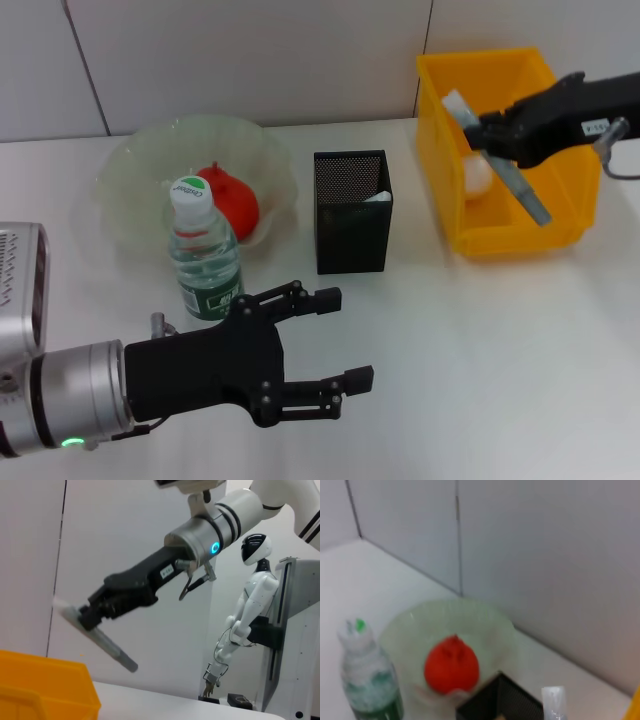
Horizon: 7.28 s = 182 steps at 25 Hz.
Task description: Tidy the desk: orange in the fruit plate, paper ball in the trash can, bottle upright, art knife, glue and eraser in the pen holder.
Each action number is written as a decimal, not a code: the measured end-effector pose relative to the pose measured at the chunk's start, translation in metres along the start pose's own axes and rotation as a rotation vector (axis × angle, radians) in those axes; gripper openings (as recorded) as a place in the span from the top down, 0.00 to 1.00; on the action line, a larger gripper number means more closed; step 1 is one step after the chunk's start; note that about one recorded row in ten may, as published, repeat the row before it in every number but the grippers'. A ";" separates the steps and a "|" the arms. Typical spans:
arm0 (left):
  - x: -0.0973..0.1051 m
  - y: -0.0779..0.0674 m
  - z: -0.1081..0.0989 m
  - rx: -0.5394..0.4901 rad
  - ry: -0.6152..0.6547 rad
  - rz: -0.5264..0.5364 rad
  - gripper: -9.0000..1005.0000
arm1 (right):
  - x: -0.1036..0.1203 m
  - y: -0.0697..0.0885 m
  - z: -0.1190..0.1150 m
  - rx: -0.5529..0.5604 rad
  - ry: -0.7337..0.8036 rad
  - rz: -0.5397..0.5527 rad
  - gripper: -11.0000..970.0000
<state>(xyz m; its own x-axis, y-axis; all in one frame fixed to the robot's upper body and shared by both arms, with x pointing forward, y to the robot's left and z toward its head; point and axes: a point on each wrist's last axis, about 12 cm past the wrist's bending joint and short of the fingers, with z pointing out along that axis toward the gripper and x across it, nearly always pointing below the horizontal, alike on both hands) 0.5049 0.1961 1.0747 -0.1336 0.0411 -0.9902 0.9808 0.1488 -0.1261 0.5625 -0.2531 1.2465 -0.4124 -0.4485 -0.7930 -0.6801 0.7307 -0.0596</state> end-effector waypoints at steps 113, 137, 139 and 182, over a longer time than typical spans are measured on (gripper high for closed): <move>0.002 -0.006 0.004 0.014 -0.019 0.012 0.13 | 0.058 -0.013 0.154 -0.129 -0.462 0.075 0.85; 0.002 -0.006 0.004 0.015 -0.020 0.012 0.13 | 0.056 -0.023 0.120 -0.134 -0.589 -0.027 0.37; 0.002 -0.005 0.003 0.010 -0.020 0.010 0.13 | 0.061 -0.028 0.107 -0.126 -0.615 -0.041 0.35; -0.013 0.023 -0.051 -0.103 0.077 0.104 0.13 | 0.128 0.025 0.013 -0.473 -0.201 -0.190 0.24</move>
<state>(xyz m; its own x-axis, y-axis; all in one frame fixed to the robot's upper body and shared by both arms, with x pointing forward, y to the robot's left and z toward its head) 0.5221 0.2492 1.0874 -0.0468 0.1364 -0.9895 0.9706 0.2404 -0.0127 0.5006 -0.2859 1.1361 -0.1635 -0.4085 -0.8980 -0.9487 0.3149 0.0295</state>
